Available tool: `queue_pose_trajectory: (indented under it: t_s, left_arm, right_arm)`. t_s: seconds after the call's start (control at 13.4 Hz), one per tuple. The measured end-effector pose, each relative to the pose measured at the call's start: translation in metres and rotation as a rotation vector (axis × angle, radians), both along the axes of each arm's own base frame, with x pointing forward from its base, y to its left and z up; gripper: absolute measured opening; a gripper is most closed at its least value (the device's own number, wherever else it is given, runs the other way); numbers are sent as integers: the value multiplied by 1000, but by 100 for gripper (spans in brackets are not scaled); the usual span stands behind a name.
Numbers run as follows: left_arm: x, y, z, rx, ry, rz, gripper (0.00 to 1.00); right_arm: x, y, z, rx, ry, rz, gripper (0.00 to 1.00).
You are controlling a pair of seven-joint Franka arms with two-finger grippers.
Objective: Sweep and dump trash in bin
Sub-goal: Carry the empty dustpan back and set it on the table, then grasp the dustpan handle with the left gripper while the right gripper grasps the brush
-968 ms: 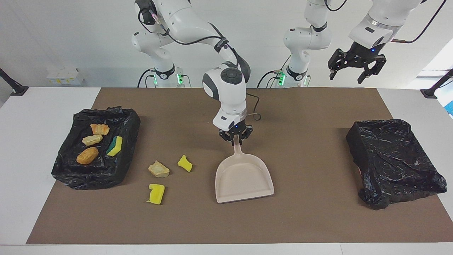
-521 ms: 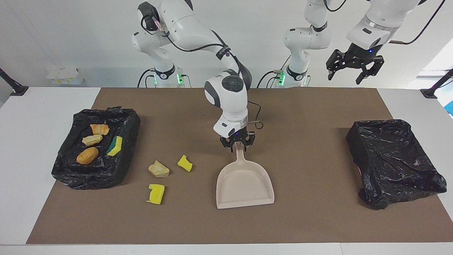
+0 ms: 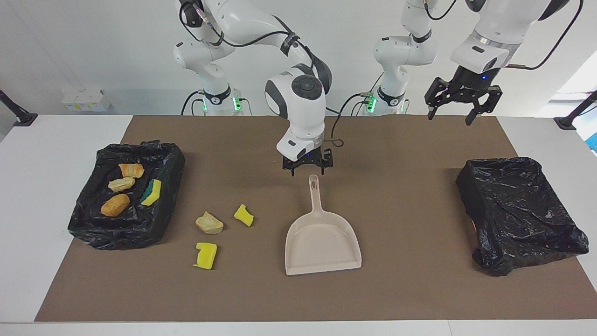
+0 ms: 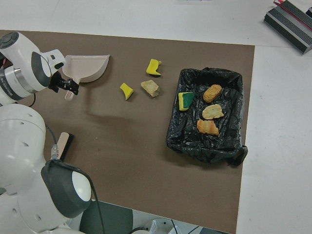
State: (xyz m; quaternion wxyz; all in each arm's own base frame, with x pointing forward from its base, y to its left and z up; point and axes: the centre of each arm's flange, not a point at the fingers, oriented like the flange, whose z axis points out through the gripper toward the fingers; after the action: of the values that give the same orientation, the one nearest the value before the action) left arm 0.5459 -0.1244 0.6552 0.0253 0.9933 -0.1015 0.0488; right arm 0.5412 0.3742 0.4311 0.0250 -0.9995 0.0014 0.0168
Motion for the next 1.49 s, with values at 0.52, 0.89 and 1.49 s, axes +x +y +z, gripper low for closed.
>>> queue_pose_trajectory:
  t_s: [0.52, 0.89, 1.49]
  left_arm:
    - [50, -119, -102, -49, -38, 54, 100]
    - [68, -176, -178, -48, -65, 57, 100]
    - [49, -225, -232, -67, -58, 77, 100]
  right_arm:
    - [-106, -9, 10, -18, 142, -131, 100]
    - [-177, 7, -9, 30, 154, -191, 100]
    - [-278, 1, -12, 18, 189, -203, 100]
